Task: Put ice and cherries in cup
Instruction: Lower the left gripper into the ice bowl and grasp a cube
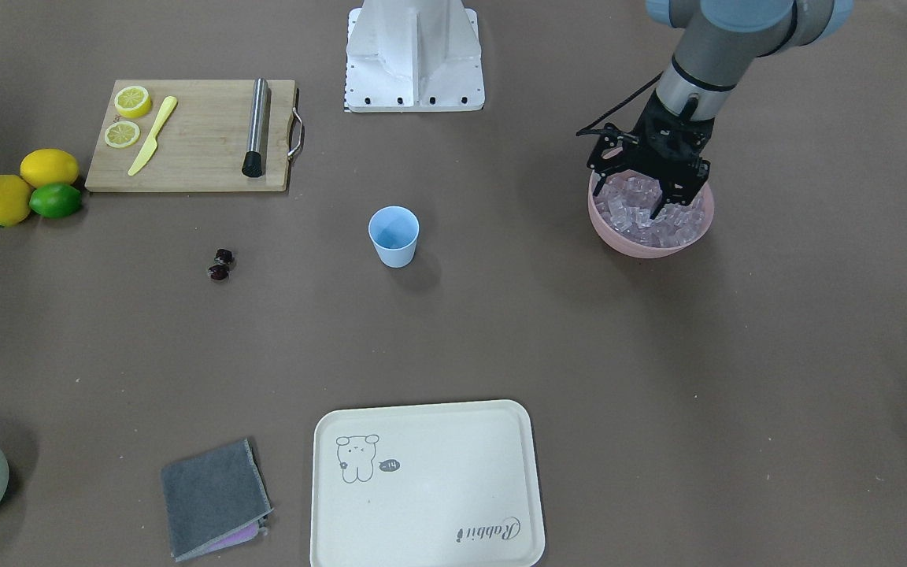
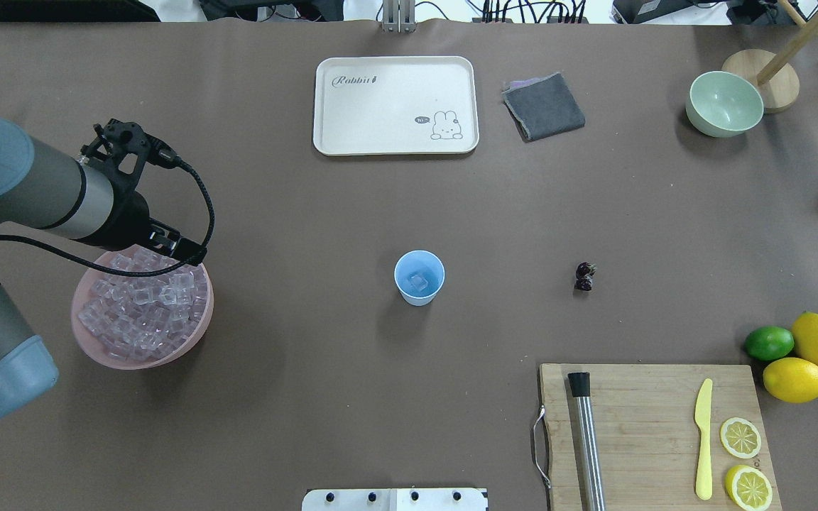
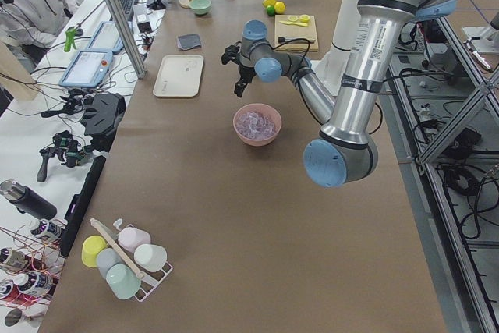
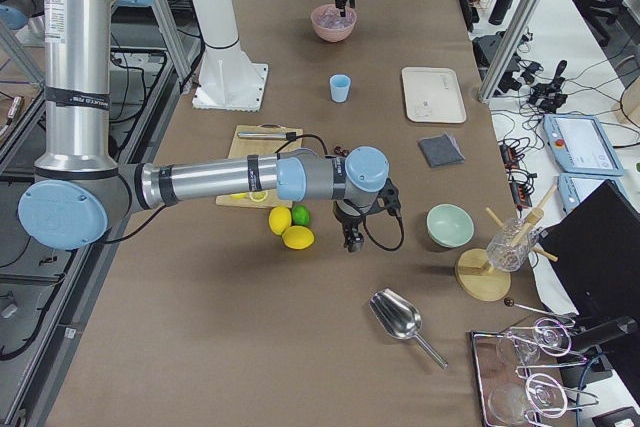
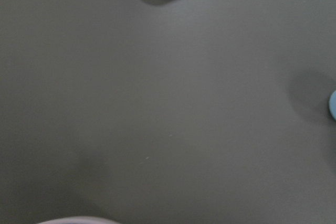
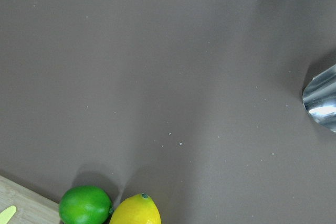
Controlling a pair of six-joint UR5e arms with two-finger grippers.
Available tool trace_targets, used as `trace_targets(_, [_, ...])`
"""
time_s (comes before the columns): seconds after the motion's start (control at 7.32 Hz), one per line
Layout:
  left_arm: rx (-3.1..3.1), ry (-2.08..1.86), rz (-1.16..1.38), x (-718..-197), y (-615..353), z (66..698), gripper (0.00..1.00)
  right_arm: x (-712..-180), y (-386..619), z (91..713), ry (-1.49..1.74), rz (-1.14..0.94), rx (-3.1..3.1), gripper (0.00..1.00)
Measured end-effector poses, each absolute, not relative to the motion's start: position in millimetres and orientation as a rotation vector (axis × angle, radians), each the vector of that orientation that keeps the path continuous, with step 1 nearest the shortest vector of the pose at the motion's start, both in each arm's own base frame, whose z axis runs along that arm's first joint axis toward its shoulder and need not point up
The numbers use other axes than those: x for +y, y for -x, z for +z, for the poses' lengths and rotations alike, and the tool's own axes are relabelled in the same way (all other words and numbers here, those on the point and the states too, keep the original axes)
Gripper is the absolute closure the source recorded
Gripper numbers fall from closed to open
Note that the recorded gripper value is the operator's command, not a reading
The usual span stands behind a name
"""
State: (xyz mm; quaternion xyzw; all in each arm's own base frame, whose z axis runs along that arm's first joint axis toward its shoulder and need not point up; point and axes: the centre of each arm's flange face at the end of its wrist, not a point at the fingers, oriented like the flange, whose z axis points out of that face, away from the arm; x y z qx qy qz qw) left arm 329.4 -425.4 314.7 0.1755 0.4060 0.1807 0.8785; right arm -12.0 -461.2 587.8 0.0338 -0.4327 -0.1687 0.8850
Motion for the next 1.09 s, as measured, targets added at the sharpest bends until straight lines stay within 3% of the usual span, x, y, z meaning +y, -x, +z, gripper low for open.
trace_targets(1.09, [0.787,-0.305,0.466,-396.3,-376.5,352.6,0.22,-460.2,16.7,586.5,-0.066,-0.354,-0.938,0.00])
